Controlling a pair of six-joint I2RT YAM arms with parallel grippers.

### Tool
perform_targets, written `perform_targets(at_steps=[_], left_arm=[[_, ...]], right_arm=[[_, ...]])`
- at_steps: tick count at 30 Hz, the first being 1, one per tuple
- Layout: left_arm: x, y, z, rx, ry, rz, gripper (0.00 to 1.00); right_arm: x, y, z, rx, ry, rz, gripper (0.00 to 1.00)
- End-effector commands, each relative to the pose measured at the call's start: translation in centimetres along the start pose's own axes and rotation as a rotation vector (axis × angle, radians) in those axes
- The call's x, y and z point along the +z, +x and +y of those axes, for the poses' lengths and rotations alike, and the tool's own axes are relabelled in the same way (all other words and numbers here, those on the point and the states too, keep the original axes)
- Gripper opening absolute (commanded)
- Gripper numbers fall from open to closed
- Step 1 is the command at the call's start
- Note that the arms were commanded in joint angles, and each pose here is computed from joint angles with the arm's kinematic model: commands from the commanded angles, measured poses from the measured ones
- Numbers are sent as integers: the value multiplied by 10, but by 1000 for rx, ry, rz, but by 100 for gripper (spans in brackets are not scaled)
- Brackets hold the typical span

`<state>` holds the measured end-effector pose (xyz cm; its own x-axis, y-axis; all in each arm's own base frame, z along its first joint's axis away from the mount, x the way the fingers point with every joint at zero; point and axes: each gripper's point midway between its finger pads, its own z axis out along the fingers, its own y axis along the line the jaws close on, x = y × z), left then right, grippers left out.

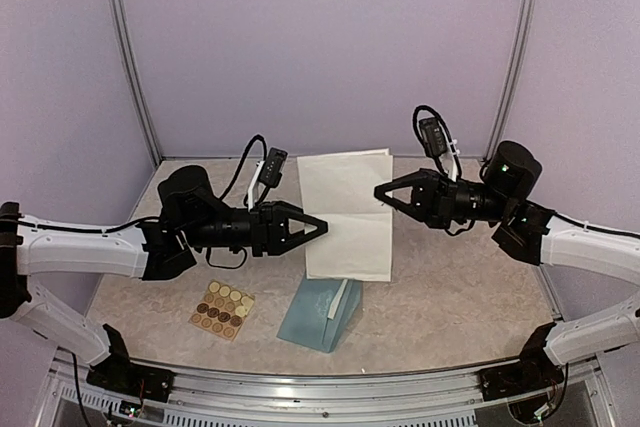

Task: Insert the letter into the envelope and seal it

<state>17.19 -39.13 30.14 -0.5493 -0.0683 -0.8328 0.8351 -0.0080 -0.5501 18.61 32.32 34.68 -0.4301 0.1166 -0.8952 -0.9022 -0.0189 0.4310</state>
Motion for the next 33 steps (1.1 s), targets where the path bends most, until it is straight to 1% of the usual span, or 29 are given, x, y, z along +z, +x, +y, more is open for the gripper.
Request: perform_targets(at_steps=[1, 2, 3, 7, 8, 9, 12, 14, 17, 21, 24, 27, 30, 33], left_arm=[[4, 5, -2, -14, 21, 14, 34], [4, 7, -2, -19, 24, 17, 32], [4, 8, -1, -22, 26, 17, 28], [4, 11, 0, -27, 21, 16, 5], [3, 11, 2, -27, 13, 14, 0], [3, 11, 5, -27, -2, 10, 0], [1, 10, 17, -30, -66, 4, 0], [0, 11, 24, -34, -97, 5, 0], [-2, 10, 32, -46, -130, -2, 0], [-5, 4, 39, -52, -161, -25, 0], [-10, -2, 43, -54, -180, -51, 0], [-15, -7, 41, -48, -164, -76, 0], [-16, -8, 34, -32, -133, -72, 0], [-17, -4, 31, -10, -120, -52, 0]], right_arm=[[-6, -17, 4, -54, 31, -68, 0], [-7, -17, 5, -55, 30, -69, 0], [-6, -17, 5, -58, 28, -68, 0], [-6, -14, 5, -51, 19, -59, 0], [-6, -13, 6, -50, 12, -57, 2], [-6, -13, 8, -51, 3, -57, 12], [-7, -14, 17, -61, -39, -55, 29], [-7, -15, 25, -74, -79, -49, 38], [-6, -12, 33, -75, -130, -19, 48], [-5, -1, 31, -51, -144, 26, 57], [-6, 10, 29, -19, -144, 62, 62], [-6, 24, 17, 24, -99, 96, 64], [-7, 31, 5, 51, -35, 97, 65], [-10, 21, 1, 34, 15, 52, 73]])
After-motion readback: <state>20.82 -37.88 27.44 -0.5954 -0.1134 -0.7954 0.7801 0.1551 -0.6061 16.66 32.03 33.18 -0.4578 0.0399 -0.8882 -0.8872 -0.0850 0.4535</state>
